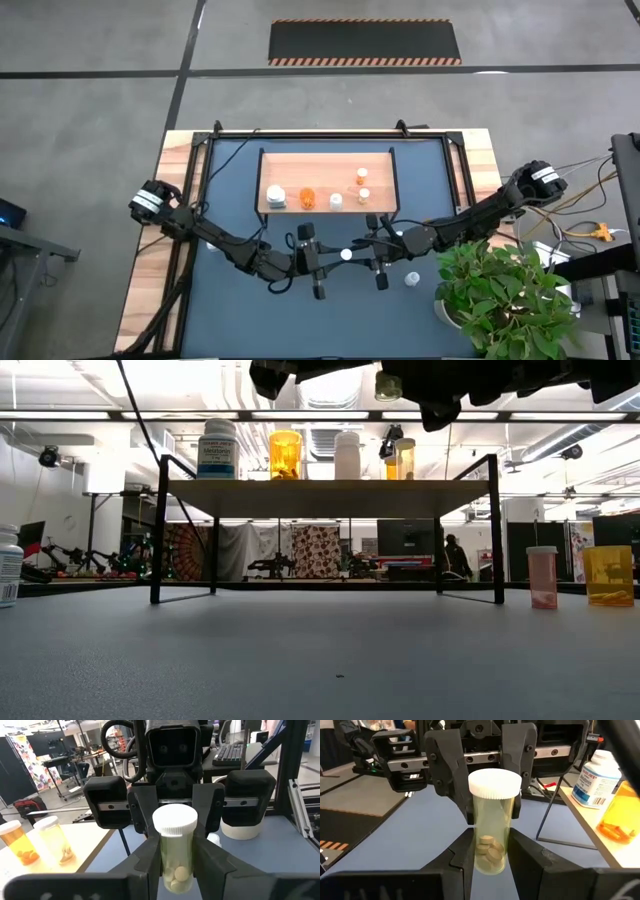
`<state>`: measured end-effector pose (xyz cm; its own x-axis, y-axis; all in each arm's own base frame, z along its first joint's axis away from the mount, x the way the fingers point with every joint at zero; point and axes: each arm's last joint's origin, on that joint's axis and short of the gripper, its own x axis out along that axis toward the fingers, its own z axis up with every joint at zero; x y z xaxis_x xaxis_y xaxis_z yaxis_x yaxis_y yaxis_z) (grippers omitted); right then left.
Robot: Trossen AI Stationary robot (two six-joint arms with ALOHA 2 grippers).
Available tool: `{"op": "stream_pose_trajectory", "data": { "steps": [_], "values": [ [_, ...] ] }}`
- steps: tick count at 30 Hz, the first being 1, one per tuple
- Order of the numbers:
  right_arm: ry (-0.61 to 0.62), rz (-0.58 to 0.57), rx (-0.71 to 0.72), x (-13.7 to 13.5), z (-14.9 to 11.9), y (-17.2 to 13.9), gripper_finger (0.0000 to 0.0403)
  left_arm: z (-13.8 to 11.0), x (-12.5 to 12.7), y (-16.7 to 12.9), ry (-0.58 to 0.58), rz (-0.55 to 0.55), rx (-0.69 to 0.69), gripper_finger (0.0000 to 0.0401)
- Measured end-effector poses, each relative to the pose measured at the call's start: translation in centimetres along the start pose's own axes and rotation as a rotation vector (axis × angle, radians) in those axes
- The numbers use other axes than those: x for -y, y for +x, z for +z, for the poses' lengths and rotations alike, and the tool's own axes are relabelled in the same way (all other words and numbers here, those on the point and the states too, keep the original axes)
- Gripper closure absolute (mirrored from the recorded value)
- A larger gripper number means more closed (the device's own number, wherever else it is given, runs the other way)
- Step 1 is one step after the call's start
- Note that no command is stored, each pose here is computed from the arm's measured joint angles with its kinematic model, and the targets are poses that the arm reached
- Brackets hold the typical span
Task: Pick and place medicine bottles onto shelf by color
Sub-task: Put the yellow bottle on the shelf aligned
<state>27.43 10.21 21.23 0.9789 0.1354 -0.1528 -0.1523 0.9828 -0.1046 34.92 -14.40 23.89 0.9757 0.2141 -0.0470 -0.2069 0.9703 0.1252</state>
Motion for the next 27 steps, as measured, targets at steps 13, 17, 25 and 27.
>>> {"op": "stream_pose_trajectory", "data": {
  "steps": [13, 17, 25, 27],
  "values": [
    [0.01, 0.0, 0.004, 0.0, 0.0, 0.0, 0.0274, 0.0, 0.0, 0.0, 0.009, 0.0, -0.004, 0.0323],
    [0.008, 0.001, -0.005, 0.0, -0.1, 0.0, 0.0265, -0.2, 0.0, 0.0, 0.022, -0.003, -0.022, 0.0324],
    [0.044, -0.02, -0.09, 0.2, -0.4, -0.5, 0.0251, -1.2, 0.0, -0.4, 0.103, -0.006, -0.141, 0.0324],
    [0.049, -0.031, -0.103, 0.2, -0.4, -0.7, 0.025, -1.5, 0.0, -0.5, 0.12, -0.008, -0.163, 0.0324]
  ]
}}
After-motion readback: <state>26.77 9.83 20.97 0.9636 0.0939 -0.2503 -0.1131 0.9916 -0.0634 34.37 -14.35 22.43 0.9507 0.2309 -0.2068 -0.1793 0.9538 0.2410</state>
